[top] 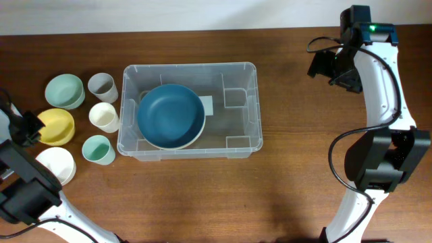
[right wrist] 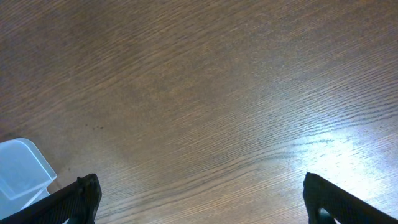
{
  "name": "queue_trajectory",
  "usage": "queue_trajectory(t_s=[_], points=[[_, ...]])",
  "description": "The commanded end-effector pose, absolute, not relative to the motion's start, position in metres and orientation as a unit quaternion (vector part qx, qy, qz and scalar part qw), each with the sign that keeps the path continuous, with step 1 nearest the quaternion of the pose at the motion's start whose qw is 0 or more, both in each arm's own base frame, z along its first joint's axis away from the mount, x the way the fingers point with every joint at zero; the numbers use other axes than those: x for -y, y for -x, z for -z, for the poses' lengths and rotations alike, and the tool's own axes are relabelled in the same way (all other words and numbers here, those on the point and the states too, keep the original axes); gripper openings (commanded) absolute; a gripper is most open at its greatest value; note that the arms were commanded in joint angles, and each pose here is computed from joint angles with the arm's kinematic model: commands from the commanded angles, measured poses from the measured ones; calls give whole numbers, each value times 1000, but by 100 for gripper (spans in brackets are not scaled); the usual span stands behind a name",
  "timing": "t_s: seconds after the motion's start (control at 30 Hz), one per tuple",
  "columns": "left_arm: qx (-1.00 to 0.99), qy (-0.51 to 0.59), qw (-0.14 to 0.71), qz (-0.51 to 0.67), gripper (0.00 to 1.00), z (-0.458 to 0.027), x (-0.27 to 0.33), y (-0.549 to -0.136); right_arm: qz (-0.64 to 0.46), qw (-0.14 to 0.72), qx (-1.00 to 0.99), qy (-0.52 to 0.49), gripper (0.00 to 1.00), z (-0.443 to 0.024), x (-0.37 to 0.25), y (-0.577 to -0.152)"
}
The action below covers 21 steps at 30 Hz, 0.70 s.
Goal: Pack container
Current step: 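Lift the yellow bowl and set it in the bin beside the teal plate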
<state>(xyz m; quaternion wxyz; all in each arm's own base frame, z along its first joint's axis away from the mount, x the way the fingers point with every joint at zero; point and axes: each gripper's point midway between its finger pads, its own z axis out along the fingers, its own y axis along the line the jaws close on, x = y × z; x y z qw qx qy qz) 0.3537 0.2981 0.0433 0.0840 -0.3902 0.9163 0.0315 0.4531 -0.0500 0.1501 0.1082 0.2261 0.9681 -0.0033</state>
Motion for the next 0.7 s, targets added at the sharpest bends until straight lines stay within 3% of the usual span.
queue_trajectory(t_s=[0.0, 0.17, 0.4, 0.53, 0.67], points=[[-912, 388, 122, -49, 1, -84, -316, -371, 3, 108, -969, -224, 99, -150, 51, -452], [-897, 400, 178, -56, 1, -153, -327, -388, 3, 108, -969, -224, 99, -150, 51, -452], [-890, 340, 299, 53, 1, -263, -279, -431, 3, 108, -969, -224, 99, -150, 51, -452], [-890, 202, 390, 125, 1, -341, -197, -464, 3, 108, -969, -224, 99, -150, 51, -452], [-894, 100, 408, 154, 1, -366, -109, -486, 3, 108, -969, -224, 99, -150, 51, -452]])
